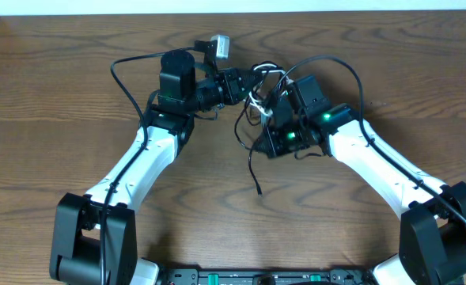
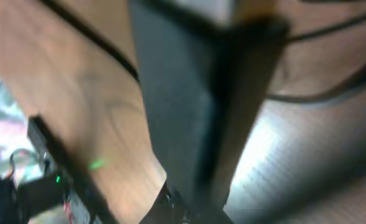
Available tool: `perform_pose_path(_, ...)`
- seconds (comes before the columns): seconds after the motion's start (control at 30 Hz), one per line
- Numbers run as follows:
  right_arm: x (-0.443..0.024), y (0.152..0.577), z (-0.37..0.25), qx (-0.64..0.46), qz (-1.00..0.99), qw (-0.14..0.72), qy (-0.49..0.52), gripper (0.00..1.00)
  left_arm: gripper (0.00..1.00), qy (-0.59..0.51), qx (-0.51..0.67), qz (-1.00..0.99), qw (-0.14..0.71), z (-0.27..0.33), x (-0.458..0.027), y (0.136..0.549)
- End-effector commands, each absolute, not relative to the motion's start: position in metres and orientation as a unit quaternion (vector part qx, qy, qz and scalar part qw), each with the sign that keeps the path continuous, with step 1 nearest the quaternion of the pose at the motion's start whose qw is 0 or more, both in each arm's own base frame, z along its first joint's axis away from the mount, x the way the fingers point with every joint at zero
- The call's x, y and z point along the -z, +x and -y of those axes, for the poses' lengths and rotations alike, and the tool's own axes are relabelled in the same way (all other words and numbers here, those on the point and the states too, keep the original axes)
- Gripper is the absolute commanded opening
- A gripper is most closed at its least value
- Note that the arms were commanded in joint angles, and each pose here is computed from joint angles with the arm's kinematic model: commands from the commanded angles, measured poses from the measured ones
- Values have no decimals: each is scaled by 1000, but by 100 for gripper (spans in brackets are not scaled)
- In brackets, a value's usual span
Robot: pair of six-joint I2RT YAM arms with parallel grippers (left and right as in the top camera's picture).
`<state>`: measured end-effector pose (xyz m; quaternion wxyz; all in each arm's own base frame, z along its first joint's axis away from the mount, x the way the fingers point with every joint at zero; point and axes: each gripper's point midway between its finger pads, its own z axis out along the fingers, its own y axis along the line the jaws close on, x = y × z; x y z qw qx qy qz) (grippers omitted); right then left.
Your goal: Untangle cables
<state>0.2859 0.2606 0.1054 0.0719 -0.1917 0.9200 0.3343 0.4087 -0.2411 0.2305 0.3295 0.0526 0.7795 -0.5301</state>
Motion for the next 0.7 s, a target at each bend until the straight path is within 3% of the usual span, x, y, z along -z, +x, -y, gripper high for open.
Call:
perform_pose_path(0.0,-104,260,-250,-348,-900,38,-261,1,7,28,509,-784,355,221,-235,422)
perform_pose_path(0.27,-101,266,-225,-342,-911,27,-230,2,8,-7,477,-815,330,204,-209,423)
perform_pose_path(0.3,-101,267,-222,-341,-912,27,-226,13,7,-8,476,-816,328,204,-208,423)
perform_pose_path(0.43,-94,278,-208,-309,-930,32,-195,19,7,6,468,-819,331,204,-205,421)
perform_pose_path(0.53,-84,298,-182,-255,-955,52,-144,39,7,41,443,-834,326,202,-191,414)
perform_pose_path(0.67,-88,321,-171,-262,-957,80,-90,47,7,64,448,-834,315,206,-189,406)
